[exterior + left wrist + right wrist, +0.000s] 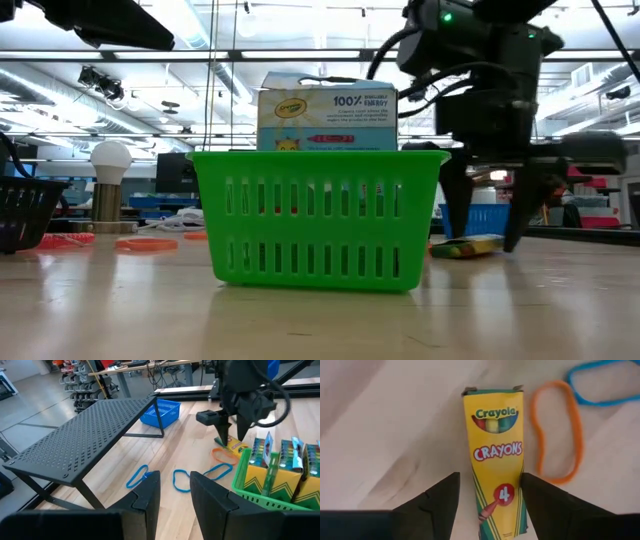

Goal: Pick & Place Office Desk Supplies
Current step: Put the crayon box into the green bin

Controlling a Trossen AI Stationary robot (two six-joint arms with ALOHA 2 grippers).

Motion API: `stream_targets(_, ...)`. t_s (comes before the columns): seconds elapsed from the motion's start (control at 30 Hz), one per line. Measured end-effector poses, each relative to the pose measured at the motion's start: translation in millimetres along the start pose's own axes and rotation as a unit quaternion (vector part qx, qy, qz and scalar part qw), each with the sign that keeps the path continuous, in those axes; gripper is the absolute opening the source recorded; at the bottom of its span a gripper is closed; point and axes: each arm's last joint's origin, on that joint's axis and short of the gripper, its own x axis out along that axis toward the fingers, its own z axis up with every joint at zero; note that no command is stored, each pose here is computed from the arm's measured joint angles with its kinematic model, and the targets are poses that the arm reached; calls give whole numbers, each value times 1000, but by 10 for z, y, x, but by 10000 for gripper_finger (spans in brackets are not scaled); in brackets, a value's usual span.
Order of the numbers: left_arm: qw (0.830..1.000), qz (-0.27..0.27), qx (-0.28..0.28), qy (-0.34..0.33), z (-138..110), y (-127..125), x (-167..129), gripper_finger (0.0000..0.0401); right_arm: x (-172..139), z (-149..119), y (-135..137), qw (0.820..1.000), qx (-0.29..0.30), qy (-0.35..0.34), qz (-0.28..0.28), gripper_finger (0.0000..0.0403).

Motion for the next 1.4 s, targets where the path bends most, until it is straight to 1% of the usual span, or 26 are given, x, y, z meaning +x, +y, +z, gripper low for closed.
stream_targets(0.2, 1000, 0, -1, 0, 0, 0, 0, 115, -13, 42, 232, 997, -58, 44, 1, 200)
stream_targets(0.37, 1000, 0, 0, 0, 0, 0, 0, 115, -28, 34, 436, 989, -106, 104, -11, 188)
stream_targets(0.43, 1000, -1, 0, 0, 0, 0, 0, 115, -35, 29, 494, 986, -108, 122, -20, 188)
stream_targets(0.5, 1000, 0, 0, 0, 0, 0, 0, 115, -69, 24, 528, 987, -92, 125, -29, 188)
stream_targets(0.73, 1000, -1, 7, 1, -1, 0, 0, 115, -315, 66, 512, 997, 9, 53, -62, 188)
stream_targets(0.83, 1000, -7, 7, 5, -4, -4, 0, 115, -383, 93, 503, 996, 61, 19, -64, 187)
stream_targets(0.9, 1000, -13, 7, 9, -6, -7, 0, 115, -392, 128, 485, 992, 106, -7, -62, 181)
stream_targets(0.97, 1000, -18, 6, 12, -8, -10, 0, 115, -396, 184, 457, 984, 164, -43, -61, 165)
stream_targets(1.03, 1000, -23, 5, 15, -10, -13, -1, 115, -389, 257, 410, 970, 220, -87, -56, 137)
stream_targets(1.13, 1000, -24, 5, 15, -10, -14, -5, 115, -408, 342, 352, 947, 284, -142, -52, 67)
stream_targets(1.17, 1000, -24, 5, 15, -11, -15, -5, 115, -416, 358, 327, 939, 301, -155, -51, 40)
stream_targets(1.2, 1000, -24, 5, 15, -11, -14, -5, 115, -420, 362, 308, 933, 316, -162, -51, 20)
stream_targets(1.23, 1000, -24, 6, 15, -10, -14, -5, 115, -421, 361, 297, 928, 331, -164, -52, 12)
stream_targets(1.33, 1000, -24, 7, 16, -11, -13, -4, 115, -409, 337, 271, 912, 373, -163, -54, 8)
stream_targets(1.4, 1000, -24, 7, 16, -11, -13, -4, 115, -371, 295, 268, 905, 393, -155, -54, 4)
